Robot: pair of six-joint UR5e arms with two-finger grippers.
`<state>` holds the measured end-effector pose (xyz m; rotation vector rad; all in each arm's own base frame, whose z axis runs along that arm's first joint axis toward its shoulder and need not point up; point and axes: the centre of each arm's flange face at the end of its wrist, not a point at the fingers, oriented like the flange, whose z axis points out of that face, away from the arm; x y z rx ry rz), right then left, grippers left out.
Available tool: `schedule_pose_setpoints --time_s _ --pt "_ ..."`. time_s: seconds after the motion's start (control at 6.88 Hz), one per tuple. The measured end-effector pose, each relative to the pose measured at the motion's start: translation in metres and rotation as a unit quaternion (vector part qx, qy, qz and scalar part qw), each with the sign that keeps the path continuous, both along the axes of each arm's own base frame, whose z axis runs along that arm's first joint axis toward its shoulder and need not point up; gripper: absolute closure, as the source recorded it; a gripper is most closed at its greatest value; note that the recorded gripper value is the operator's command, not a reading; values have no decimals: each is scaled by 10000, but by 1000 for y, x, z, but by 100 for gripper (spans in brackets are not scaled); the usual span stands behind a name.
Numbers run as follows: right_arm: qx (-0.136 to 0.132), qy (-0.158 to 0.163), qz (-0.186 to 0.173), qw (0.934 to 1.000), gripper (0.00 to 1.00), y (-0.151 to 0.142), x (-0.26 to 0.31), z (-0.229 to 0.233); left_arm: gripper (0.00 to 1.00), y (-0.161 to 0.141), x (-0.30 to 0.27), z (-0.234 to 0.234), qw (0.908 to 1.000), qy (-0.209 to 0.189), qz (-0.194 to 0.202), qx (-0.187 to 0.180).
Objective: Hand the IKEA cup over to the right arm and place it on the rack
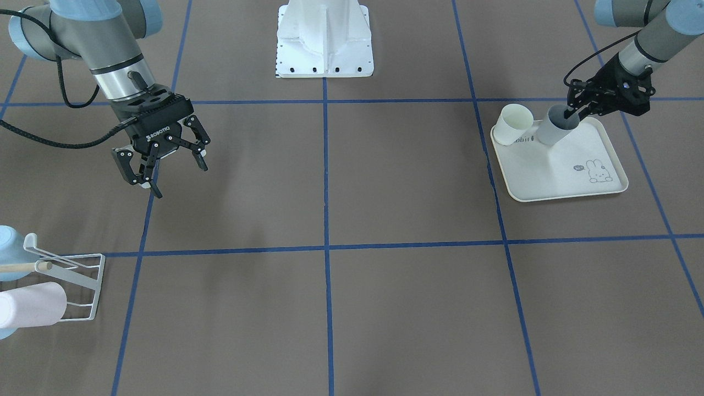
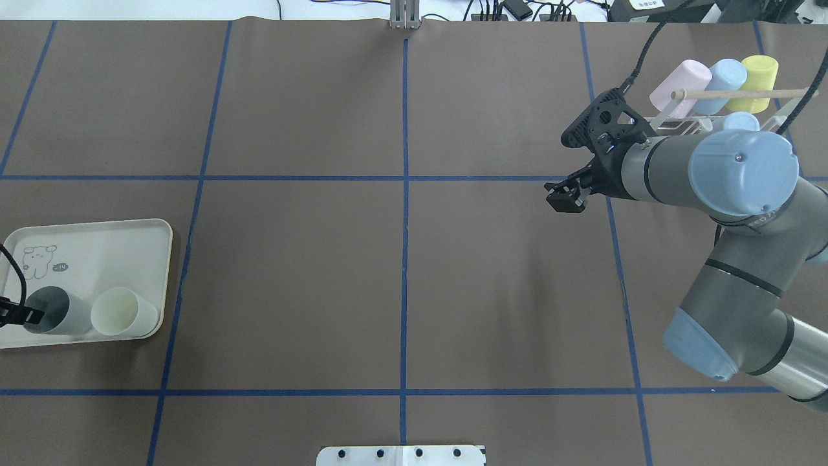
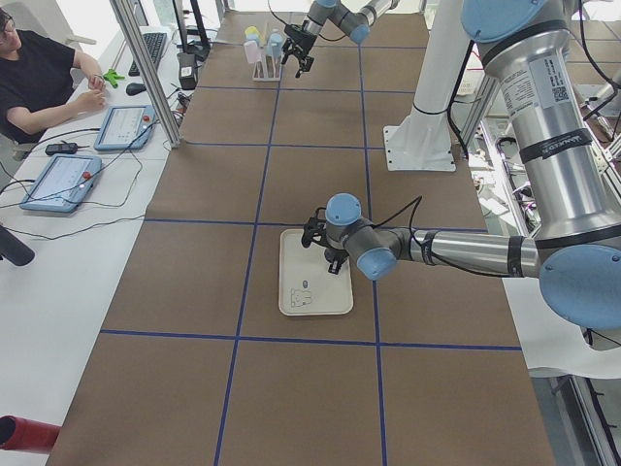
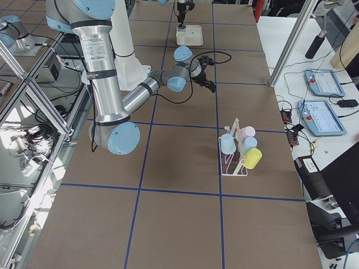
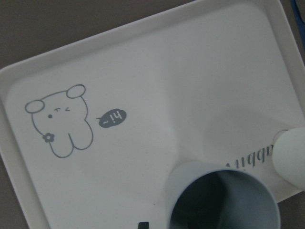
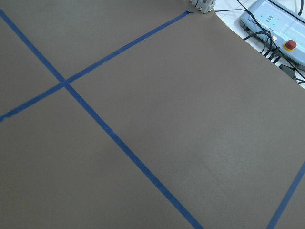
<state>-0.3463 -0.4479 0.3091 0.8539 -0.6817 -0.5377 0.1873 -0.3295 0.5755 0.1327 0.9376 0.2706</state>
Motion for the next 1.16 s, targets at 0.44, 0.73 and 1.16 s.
schedule_pose_setpoints --time_s 0.44,0.73,1.16 --pt "-1 4 2 10000 1 0 0 1 100 0 1 2 10000 -15 -1 -44" --pt "1 11 -12 10000 0 0 -2 1 100 -1 -2 -2 10000 2 -36 -20" --pt "154 -37 -23 9999 0 8 -14 -3 100 -18 -42 -24 9994 196 -283 93"
